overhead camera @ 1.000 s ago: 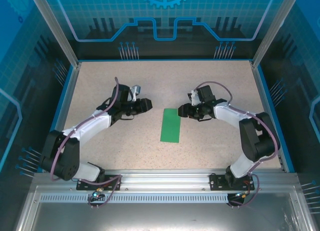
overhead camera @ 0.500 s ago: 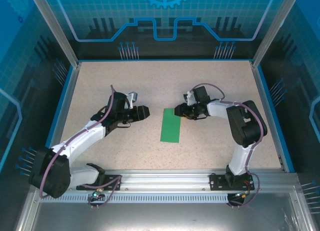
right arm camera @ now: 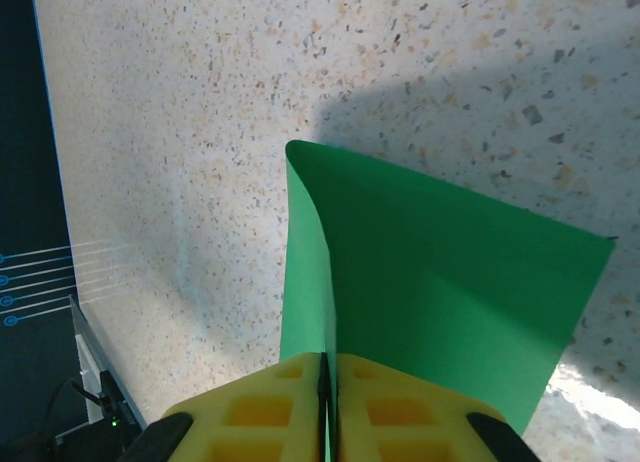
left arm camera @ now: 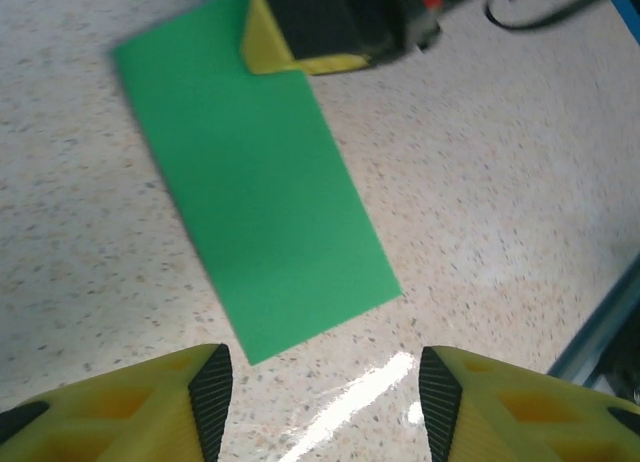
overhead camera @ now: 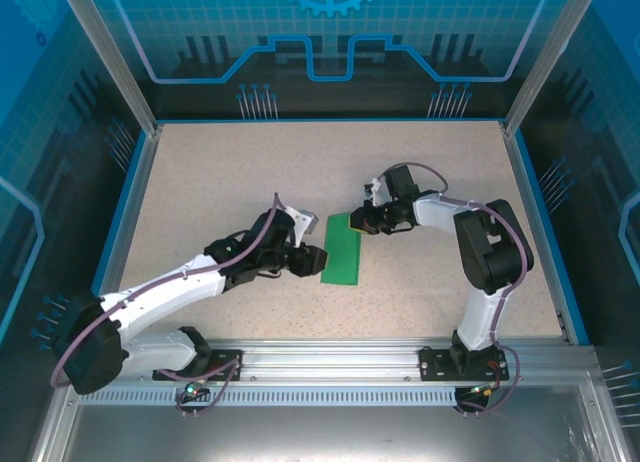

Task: Fold a paper plane with a square sheet of paper (fold left side to right side)
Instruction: Fold the triangle a second time at the center of the table.

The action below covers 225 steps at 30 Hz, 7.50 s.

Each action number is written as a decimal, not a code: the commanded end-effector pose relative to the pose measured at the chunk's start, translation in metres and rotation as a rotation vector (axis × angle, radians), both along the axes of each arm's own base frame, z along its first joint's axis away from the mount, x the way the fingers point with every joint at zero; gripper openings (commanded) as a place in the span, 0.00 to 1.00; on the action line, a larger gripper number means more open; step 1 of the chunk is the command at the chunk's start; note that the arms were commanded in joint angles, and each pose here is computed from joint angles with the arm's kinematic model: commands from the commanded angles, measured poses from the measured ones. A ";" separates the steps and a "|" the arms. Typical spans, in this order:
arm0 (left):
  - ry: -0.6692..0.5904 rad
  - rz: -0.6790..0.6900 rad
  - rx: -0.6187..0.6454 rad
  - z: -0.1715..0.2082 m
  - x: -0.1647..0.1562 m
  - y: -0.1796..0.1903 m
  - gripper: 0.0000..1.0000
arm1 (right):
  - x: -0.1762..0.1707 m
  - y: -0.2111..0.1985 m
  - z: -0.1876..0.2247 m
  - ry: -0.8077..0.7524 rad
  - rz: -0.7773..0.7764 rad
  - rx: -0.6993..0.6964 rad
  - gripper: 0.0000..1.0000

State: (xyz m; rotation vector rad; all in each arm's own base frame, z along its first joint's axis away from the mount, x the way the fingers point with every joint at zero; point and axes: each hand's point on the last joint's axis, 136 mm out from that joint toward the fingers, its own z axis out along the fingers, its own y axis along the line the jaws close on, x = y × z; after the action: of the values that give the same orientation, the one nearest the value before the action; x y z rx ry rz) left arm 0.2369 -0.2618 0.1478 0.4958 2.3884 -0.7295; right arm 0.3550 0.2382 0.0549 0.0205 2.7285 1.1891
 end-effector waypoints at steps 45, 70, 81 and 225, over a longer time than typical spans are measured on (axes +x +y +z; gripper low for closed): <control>-0.103 -0.192 0.615 -0.098 -0.007 -0.089 0.55 | 0.007 -0.006 0.018 0.126 -0.035 0.014 0.13; -0.172 -0.162 0.710 -0.105 -0.002 -0.082 0.56 | 0.008 -0.005 0.021 0.134 -0.038 0.015 0.13; -0.180 -0.155 0.710 -0.100 -0.001 -0.080 0.30 | 0.008 -0.006 0.019 0.136 -0.036 0.000 0.13; 0.254 -0.146 0.394 -0.143 0.059 -0.013 0.01 | -0.117 -0.002 -0.009 0.092 -0.063 -0.146 0.00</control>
State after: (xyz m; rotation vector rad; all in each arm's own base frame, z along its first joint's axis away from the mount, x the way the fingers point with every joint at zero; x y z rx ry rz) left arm 0.3054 -0.2814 0.0165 0.7688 2.7284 -0.3904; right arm 0.2262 0.2317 0.0301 0.1349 2.9650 0.8778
